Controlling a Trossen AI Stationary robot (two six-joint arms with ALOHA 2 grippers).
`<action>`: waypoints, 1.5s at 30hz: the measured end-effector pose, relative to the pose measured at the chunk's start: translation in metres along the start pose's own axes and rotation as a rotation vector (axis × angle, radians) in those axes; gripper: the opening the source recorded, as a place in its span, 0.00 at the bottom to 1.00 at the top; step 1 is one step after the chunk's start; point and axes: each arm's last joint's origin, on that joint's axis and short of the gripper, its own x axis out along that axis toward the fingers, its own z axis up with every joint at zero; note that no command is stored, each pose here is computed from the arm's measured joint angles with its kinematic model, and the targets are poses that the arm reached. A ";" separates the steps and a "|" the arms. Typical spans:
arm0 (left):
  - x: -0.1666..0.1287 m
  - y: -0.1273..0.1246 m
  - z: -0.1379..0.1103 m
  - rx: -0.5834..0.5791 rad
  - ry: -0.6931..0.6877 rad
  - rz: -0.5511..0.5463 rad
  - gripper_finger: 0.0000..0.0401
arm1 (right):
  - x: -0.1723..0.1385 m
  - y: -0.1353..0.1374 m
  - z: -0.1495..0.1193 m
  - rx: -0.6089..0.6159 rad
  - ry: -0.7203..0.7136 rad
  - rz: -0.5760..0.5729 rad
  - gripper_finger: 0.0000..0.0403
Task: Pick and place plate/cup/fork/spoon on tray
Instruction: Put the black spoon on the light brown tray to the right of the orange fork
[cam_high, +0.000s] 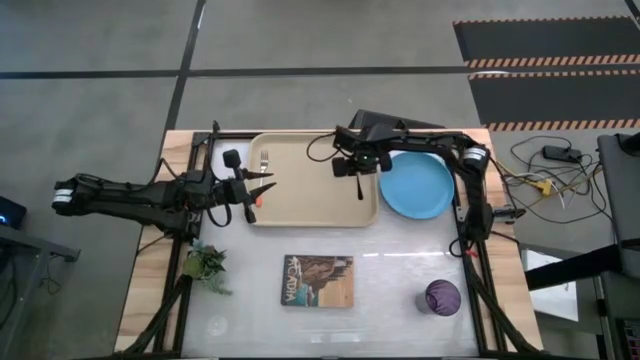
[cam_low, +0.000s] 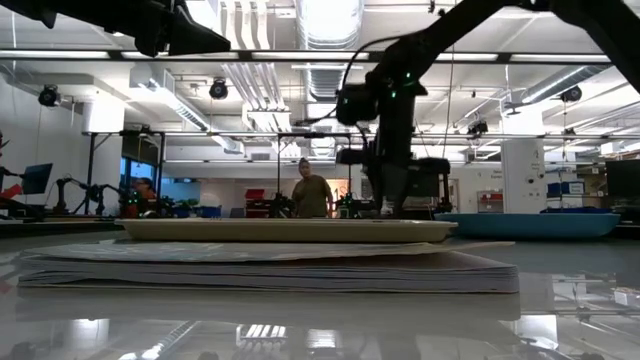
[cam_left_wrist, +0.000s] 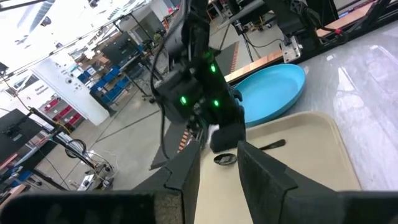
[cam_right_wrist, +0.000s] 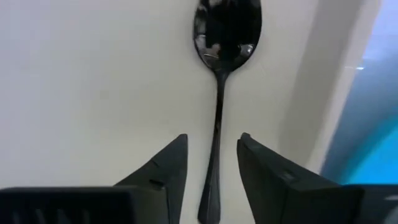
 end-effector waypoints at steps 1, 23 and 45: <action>0.000 0.000 0.000 0.000 0.000 0.000 0.23 | -0.006 0.000 0.000 -0.006 -0.009 0.011 0.33; 0.001 -0.001 0.000 0.001 0.004 -0.003 0.23 | -0.068 0.050 -0.035 -0.391 -0.374 0.307 0.04; 0.001 0.000 0.000 0.000 -0.003 0.001 0.23 | 0.003 0.034 0.013 -0.412 -0.328 0.151 0.02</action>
